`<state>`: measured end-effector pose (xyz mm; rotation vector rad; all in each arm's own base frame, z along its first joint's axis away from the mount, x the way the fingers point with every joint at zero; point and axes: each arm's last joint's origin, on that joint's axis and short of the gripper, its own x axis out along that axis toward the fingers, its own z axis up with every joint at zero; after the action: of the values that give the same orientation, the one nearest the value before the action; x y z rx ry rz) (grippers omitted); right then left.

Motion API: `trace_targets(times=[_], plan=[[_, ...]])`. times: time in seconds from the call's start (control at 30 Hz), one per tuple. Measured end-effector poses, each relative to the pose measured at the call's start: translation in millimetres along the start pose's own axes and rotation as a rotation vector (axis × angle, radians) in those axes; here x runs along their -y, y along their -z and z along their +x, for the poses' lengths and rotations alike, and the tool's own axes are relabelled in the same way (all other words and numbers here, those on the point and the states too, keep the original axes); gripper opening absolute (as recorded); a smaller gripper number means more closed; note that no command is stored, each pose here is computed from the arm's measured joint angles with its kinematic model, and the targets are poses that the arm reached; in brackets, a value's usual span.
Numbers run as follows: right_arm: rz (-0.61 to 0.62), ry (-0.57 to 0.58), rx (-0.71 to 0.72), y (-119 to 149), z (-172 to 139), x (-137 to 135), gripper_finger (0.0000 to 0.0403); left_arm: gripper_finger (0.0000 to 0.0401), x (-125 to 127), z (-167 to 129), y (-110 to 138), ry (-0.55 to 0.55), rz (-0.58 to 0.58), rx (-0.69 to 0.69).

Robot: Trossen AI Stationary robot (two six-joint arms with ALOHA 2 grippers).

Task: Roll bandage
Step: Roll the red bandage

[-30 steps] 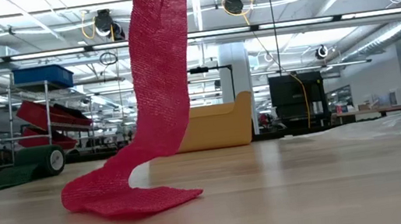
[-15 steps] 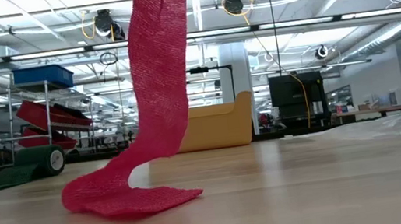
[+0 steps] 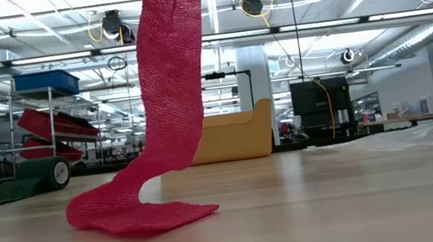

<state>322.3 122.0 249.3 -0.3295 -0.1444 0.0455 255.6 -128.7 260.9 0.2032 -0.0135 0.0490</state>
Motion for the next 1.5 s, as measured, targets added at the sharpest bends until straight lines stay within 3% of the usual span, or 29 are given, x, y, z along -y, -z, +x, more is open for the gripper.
trace_targets(times=[1.5], plan=[[-0.002,-0.003,-0.007,0.7,0.0,-0.3,0.0041,0.0180,3.6,16.5,-2.3,0.015,0.038,0.002]])
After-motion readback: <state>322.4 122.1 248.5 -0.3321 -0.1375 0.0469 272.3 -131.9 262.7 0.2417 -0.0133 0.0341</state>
